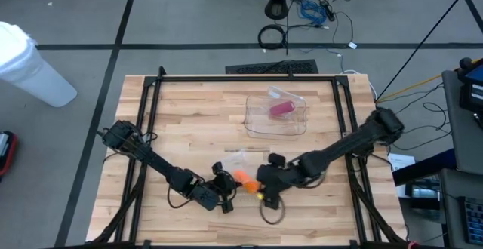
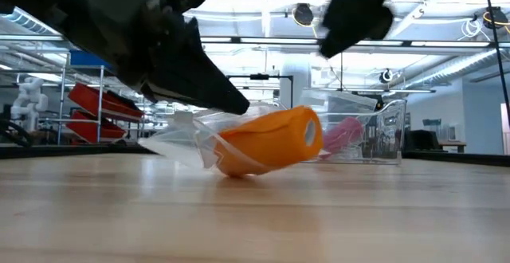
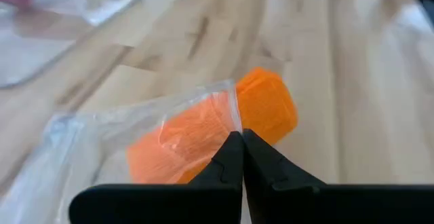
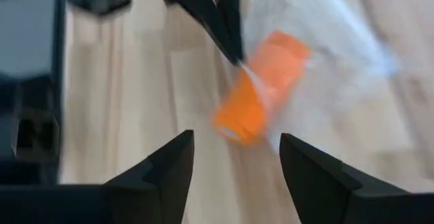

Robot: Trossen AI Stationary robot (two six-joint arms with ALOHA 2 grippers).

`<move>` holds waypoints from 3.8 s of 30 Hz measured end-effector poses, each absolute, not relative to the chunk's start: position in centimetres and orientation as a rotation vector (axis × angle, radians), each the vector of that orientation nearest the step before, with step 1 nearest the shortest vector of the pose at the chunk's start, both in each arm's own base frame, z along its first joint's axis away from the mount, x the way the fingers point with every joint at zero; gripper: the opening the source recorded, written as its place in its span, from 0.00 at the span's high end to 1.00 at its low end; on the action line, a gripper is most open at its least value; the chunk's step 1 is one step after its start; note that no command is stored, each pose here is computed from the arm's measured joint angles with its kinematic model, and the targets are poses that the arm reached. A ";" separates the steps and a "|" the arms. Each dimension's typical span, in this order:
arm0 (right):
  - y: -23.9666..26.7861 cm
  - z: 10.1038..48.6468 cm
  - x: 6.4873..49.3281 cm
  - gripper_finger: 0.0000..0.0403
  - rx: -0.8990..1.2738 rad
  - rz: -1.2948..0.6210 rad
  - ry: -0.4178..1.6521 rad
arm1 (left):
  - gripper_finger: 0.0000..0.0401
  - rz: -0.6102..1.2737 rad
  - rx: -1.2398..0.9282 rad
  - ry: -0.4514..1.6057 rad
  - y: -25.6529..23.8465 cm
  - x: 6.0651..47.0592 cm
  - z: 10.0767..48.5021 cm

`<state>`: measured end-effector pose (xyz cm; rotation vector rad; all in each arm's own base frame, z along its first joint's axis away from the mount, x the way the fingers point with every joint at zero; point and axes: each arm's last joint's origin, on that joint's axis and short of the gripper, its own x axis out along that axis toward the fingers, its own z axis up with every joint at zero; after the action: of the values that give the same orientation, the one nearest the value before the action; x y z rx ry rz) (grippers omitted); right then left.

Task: Roll bandage
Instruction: Put the rolled orange bandage into the transparent zip bag, then close the transparent zip bag

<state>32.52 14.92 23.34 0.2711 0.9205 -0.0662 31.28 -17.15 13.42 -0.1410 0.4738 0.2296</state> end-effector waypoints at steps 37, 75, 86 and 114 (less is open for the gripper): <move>22.9 18.8 28.5 0.62 -0.560 -0.299 0.506 | 1.00 -0.051 -0.353 0.304 -17.2 29.3 22.7; 24.1 19.1 27.3 0.62 -0.893 -0.268 0.509 | 1.00 -0.029 -0.316 0.380 -16.9 29.1 21.9; 24.2 19.6 28.0 0.62 -0.828 -0.198 0.518 | 1.00 -0.009 -0.280 0.413 -16.8 29.0 21.5; 21.4 19.9 30.2 0.62 -0.451 -0.079 0.604 | 1.00 -0.028 -0.194 0.432 -16.7 28.9 21.3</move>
<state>30.20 21.39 19.90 -0.4513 0.6043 -0.0795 28.88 -16.75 21.34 -0.1944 0.4323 -0.0278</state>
